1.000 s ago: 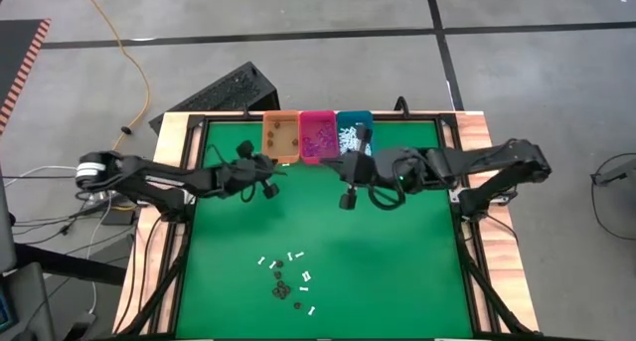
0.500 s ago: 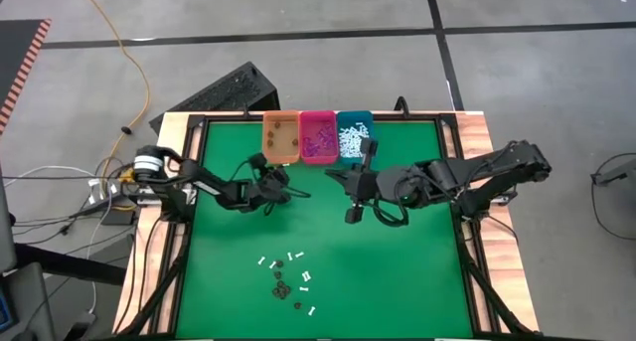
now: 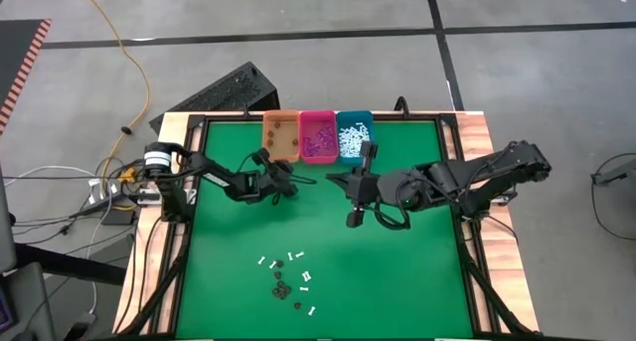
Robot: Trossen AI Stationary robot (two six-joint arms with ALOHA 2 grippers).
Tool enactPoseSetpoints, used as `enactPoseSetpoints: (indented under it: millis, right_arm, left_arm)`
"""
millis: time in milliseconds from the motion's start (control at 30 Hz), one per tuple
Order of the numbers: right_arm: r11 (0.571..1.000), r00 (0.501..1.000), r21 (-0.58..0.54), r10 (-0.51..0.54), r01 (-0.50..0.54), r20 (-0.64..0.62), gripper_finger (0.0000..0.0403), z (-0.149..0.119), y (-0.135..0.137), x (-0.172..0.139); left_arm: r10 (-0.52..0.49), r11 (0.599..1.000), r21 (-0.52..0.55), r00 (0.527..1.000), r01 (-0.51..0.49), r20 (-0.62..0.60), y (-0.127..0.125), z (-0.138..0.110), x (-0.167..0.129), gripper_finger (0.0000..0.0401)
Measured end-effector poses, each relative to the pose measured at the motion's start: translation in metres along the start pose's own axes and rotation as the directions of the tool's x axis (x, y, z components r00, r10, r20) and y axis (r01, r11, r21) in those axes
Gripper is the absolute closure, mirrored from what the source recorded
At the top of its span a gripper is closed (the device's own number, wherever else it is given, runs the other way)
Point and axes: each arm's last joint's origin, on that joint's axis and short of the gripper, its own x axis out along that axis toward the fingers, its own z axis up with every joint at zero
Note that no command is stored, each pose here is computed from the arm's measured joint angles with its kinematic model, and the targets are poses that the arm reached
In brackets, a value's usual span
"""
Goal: Sort Halloween decoration
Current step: Put the white bone toy into the blue bin
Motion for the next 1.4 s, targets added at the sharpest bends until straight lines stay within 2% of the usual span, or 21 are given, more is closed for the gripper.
enactPoseSetpoints:
  millis: [167,333,467,700,867,967,1067,1133,1233,1400]
  right_arm:
    - [1.0,1.0,-0.004,0.016,-0.016,0.009,0.0383,0.001,0.004,-0.003]
    - [1.0,0.999,-0.007,0.03,-0.03,0.02,0.0383,0.003,0.008,-0.007]
    - [1.0,1.0,-0.006,0.015,-0.015,0.021,0.0383,0.004,0.01,-0.008]
    - [1.0,0.999,-0.007,0.012,-0.012,0.034,0.0383,0.006,0.014,-0.013]
    - [1.0,0.999,-0.02,0.018,-0.018,0.028,0.0383,0.006,0.017,-0.016]
    - [0.998,0.998,-0.046,0.035,-0.037,-0.05,0.0383,-0.004,0.019,-0.015]
    - [0.995,0.989,-0.059,0.078,-0.086,-0.129,0.0383,-0.023,0.025,-0.008]
    - [0.996,0.981,-0.028,0.08,-0.087,-0.178,0.0384,-0.046,0.029,-0.006]
    - [0.988,0.977,0.15,0.055,-0.024,-0.204,0.0385,-0.089,0.026,-0.007]
    - [0.912,0.967,0.401,0.023,0.083,-0.253,0.0369,-0.175,0.032,-0.009]
  left_arm:
    - [-0.031,0.998,-0.049,1.0,0.031,-0.006,0.004,0.0,0.005,0.0401]
    - [-0.152,0.985,-0.09,0.988,0.149,-0.024,0.003,-0.002,0.007,0.0401]
    - [-0.3,0.949,-0.1,0.954,0.298,-0.006,-0.007,0.0,0.0,0.0401]
    - [-0.469,0.871,-0.156,0.883,0.466,0.021,-0.019,0.01,-0.041,0.0401]
    - [-0.494,0.848,-0.153,0.861,0.508,0.118,-0.015,0.025,-0.078,0.0401]
    - [-0.495,0.842,-0.149,0.853,0.518,0.167,-0.008,0.033,-0.096,0.0401]
    - [-0.515,0.82,-0.148,0.826,0.553,0.23,0.001,0.041,-0.117,0.0401]
    - [-0.523,0.801,-0.154,0.801,0.579,0.291,0.011,0.047,-0.134,0.0401]
    - [-0.505,0.784,-0.171,0.772,0.597,0.386,0.028,0.054,-0.161,0.0401]
    - [-0.49,0.756,-0.17,0.718,0.632,0.494,0.053,0.056,-0.197,0.0401]
